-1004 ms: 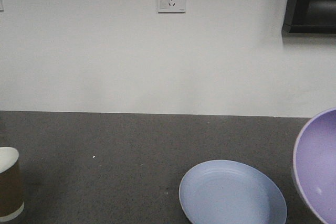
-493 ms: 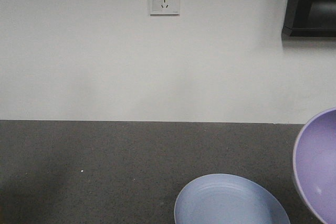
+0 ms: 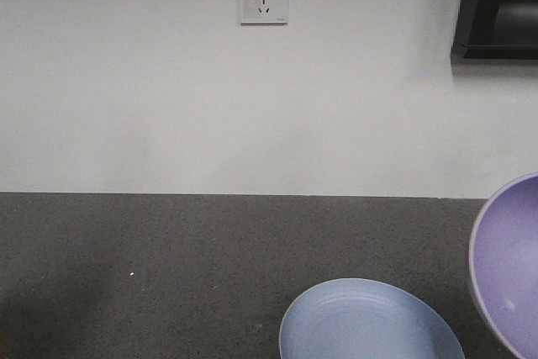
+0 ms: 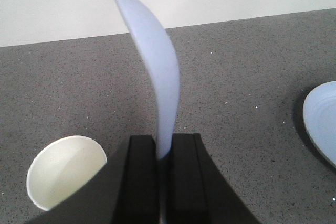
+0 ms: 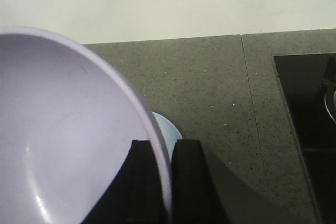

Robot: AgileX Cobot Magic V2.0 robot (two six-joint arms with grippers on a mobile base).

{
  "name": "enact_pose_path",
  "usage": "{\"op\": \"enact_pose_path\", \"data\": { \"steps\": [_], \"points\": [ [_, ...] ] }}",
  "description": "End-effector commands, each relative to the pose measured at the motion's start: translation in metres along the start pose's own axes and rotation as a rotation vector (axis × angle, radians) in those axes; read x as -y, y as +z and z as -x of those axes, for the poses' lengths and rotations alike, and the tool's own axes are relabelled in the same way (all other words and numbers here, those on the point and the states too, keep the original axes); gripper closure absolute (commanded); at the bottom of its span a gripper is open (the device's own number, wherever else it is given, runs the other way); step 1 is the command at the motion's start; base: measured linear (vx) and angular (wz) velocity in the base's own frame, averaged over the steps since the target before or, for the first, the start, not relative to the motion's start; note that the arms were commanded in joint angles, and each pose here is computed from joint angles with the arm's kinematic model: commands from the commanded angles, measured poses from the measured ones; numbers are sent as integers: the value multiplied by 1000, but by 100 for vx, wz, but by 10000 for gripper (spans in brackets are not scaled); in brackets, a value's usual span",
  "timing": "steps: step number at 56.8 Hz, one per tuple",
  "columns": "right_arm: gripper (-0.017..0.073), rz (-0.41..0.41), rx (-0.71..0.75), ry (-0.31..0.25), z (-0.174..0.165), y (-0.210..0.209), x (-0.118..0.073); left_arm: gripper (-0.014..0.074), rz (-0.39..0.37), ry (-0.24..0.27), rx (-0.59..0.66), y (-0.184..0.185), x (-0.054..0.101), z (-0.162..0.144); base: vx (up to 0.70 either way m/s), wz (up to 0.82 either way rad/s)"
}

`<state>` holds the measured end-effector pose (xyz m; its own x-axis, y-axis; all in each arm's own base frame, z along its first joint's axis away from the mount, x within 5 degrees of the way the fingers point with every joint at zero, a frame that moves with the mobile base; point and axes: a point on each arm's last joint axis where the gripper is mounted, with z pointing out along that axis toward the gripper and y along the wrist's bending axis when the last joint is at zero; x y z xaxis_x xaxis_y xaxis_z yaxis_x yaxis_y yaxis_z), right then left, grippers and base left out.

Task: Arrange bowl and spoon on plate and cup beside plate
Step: 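Lower the lavender bowl onto the blue plate and open the right gripper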

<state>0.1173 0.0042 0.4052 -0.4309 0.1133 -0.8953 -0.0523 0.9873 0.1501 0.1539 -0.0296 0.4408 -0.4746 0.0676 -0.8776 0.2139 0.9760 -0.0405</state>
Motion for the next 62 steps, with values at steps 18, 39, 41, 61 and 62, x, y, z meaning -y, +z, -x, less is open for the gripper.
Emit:
{"op": "enact_pose_path", "data": {
  "steps": [18,39,41,61,62],
  "points": [
    [568,52,-16,97,17,36,5,600,-23,-16,128,-9,3,15,0,0],
    [568,142,-413,-34,16,161,-21,600,-31,-22,113,-9,4,13,0,0],
    [568,135,-446,-38,14,174,-23,600,-31,-20,110,-9,4,13,0,0],
    [568,170,-572,-7,-6,265,-39,600,-31,-19,103,-9,4,13,0,0],
    [568,174,-571,-2,-7,268,-39,600,-31,-19,103,-9,4,13,0,0]
  ]
}}
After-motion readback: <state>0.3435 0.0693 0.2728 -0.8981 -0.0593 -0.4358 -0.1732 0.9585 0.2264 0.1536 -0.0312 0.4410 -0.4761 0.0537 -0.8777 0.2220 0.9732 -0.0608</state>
